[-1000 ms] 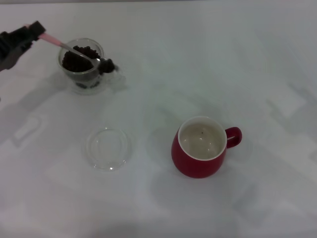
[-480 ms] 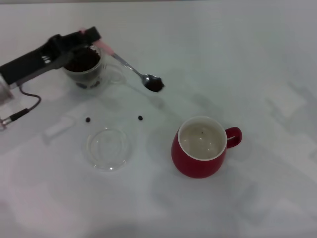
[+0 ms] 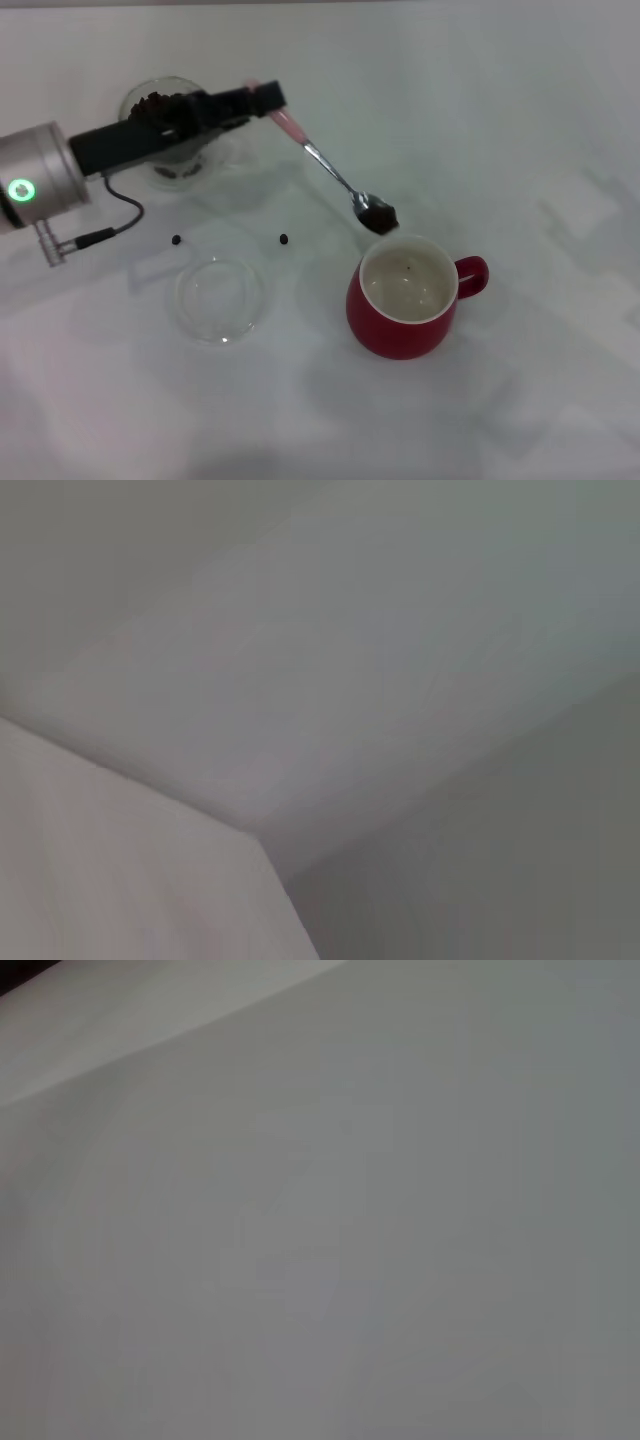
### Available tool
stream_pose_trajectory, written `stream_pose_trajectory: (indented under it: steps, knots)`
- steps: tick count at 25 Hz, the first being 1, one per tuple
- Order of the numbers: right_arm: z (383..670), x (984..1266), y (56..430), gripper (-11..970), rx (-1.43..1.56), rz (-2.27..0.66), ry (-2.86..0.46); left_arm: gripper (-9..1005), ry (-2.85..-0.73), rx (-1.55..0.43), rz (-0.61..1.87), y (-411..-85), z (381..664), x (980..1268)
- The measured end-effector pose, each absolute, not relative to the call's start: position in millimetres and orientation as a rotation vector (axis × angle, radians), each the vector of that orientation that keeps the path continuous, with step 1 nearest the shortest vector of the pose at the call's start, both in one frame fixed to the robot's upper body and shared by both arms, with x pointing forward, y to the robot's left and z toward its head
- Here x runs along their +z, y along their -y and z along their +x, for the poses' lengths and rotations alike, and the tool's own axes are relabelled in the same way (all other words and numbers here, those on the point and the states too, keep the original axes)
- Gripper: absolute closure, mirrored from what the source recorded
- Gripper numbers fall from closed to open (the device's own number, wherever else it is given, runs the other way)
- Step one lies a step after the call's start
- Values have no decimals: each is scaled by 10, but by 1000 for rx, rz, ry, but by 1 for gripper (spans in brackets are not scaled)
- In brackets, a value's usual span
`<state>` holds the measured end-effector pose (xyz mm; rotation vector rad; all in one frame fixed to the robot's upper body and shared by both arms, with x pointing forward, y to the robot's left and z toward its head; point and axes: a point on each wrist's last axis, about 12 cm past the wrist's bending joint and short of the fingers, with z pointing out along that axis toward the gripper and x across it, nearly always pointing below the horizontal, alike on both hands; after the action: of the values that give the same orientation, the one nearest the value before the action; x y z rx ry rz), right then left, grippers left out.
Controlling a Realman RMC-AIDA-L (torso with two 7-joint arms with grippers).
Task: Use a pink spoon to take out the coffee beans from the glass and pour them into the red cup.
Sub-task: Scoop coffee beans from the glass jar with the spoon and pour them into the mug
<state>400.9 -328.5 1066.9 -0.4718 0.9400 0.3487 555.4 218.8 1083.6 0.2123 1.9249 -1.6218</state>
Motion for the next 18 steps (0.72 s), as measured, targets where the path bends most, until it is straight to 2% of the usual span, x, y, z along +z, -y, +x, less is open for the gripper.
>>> stream_pose_trajectory:
  steps: [18]
  knots:
    - [3992, 10655, 3274, 250, 354, -472, -947, 873, -1883, -1425, 825, -1718, 5790, 11220]
